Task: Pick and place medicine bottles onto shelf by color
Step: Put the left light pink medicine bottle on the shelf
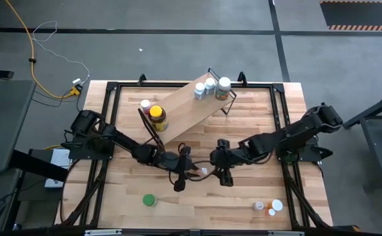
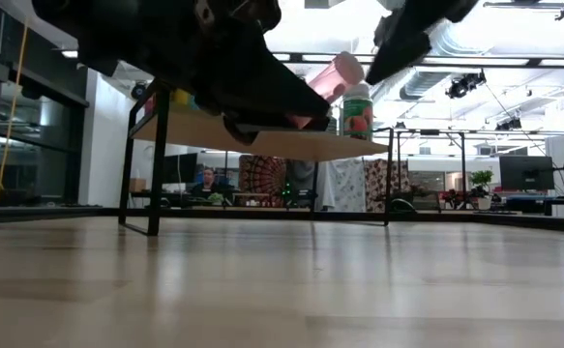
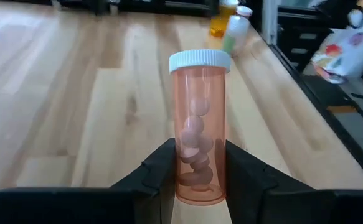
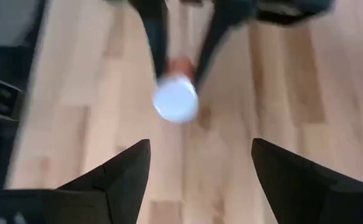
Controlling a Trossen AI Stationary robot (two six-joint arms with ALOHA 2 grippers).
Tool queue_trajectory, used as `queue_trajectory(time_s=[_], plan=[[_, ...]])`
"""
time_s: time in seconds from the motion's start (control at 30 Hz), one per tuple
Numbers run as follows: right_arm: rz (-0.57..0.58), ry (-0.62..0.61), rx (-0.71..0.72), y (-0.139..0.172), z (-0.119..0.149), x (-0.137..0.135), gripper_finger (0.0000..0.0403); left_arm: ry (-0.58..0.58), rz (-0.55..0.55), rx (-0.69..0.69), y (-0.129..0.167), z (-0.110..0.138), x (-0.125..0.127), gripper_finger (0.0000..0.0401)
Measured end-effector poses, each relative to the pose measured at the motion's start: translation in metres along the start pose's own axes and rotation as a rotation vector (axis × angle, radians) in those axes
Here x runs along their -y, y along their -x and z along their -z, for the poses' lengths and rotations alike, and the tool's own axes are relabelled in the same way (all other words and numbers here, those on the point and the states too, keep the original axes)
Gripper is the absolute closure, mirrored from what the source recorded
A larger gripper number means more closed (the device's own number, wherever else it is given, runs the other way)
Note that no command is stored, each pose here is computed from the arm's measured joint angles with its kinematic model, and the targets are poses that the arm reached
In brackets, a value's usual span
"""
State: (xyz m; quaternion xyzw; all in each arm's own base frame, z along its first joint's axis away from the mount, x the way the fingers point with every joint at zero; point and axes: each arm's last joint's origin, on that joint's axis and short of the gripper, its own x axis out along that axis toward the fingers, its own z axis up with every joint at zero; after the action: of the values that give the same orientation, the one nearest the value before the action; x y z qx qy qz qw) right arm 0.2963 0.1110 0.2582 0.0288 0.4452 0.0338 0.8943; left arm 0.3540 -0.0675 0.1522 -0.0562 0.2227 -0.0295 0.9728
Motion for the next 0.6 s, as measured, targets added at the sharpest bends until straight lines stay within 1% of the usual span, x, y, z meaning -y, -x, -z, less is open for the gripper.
queue_trajectory(time_s=[0.1, 0.17, 0.23, 0.3, 0.37, 0.47, 0.53, 0.6], plan=[[0.044, -0.028, -0.026, -0.007, 0.020, 0.000, 0.0132, 0.027, 0.048, 0.011, 0.003, -0.005, 0.000, 0.0304], [0.055, -0.075, -0.065, -0.015, 0.042, 0.003, 0.0132, 0.031, 0.064, 0.013, 0.005, -0.007, 0.000, 0.0304], [0.052, -0.142, -0.076, -0.023, 0.065, 0.006, 0.0132, 0.033, 0.069, 0.033, 0.008, -0.011, 0.000, 0.0304], [0.018, -0.212, -0.042, -0.030, 0.085, 0.009, 0.0132, 0.036, 0.070, 0.049, 0.011, -0.016, 0.001, 0.0304], [-0.051, -0.254, 0.054, -0.036, 0.098, 0.008, 0.0132, 0.037, 0.072, 0.072, 0.013, -0.020, 0.002, 0.0304], [-0.137, -0.257, 0.305, -0.040, 0.103, 0.006, 0.0132, 0.052, 0.073, 0.092, 0.014, -0.022, 0.003, 0.0304], [-0.156, -0.225, 0.487, -0.038, 0.101, 0.004, 0.0132, 0.062, 0.080, 0.122, 0.014, -0.025, 0.004, 0.0304], [-0.142, -0.179, 0.642, -0.033, 0.096, 0.003, 0.0132, 0.063, 0.078, 0.130, 0.015, -0.026, 0.004, 0.0304]])
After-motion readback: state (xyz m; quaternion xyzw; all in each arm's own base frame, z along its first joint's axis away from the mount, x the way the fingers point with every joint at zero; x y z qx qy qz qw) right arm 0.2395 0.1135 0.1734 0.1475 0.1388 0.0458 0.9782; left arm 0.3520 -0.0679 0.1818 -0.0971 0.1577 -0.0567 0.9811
